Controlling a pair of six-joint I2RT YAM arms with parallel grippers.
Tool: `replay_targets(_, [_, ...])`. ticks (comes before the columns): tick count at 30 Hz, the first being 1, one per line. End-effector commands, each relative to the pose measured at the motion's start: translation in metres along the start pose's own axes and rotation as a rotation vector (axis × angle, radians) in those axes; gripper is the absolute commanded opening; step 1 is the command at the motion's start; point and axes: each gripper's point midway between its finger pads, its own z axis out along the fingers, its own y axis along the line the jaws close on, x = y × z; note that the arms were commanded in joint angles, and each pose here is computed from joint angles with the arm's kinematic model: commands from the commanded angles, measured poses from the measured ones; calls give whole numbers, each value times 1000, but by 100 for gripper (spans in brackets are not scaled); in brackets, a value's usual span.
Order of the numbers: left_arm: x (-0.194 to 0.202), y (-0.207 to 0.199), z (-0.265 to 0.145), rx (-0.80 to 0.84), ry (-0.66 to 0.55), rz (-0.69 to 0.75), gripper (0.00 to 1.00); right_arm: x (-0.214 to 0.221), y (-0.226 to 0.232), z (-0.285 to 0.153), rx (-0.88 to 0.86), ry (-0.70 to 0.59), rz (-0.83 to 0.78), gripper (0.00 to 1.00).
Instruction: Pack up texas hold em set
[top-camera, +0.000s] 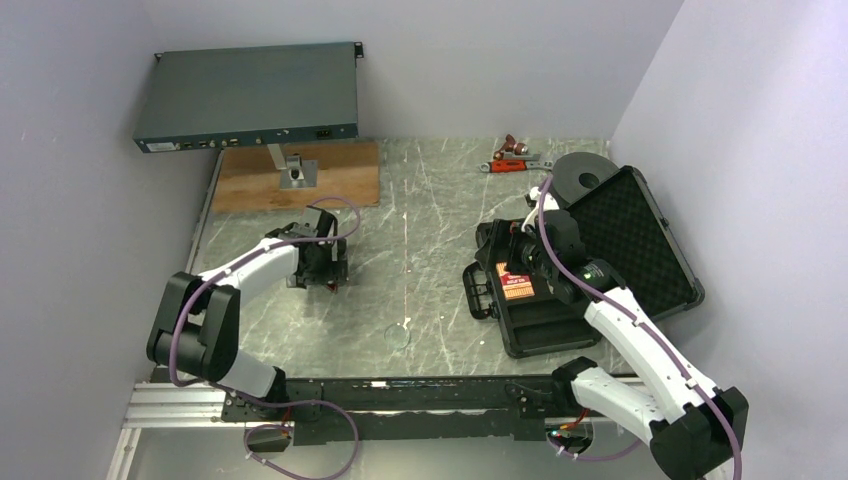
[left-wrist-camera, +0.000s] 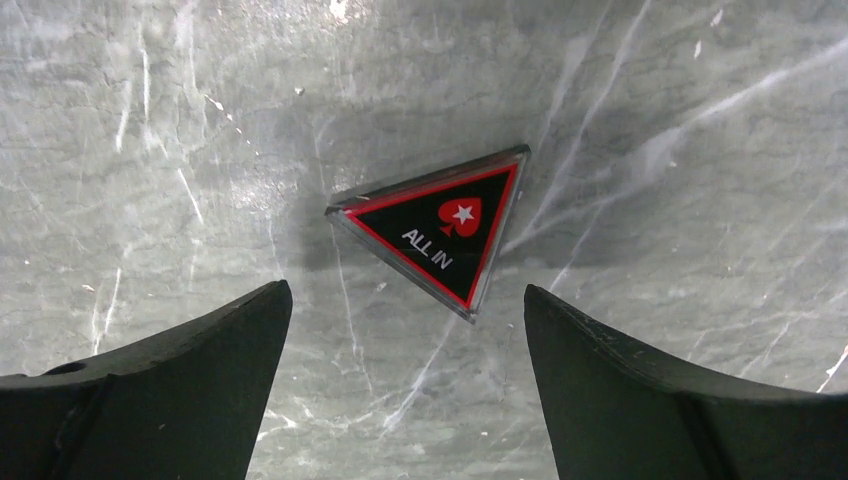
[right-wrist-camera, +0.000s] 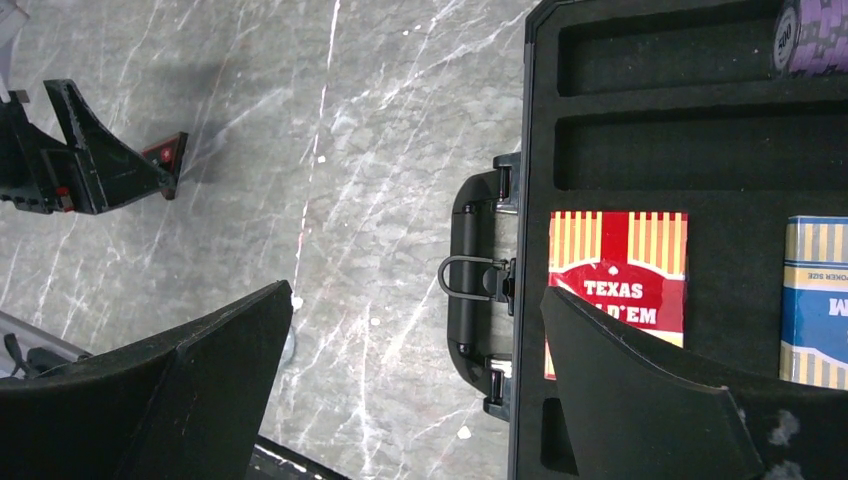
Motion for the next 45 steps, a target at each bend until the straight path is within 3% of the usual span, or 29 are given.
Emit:
replay_targets(1, [-26, -1, -1, 15, -65, 0, 92, -4, 5, -2, -32, -23, -20, 100])
replay_targets(21, [-29, -3, 22, 25, -41, 22, 86, -1, 4, 7, -32, -1, -53, 100])
replay_targets(45, [-22, -8, 29, 34, -17, 39, 69, 4, 2, 10, -35, 8, -50, 100])
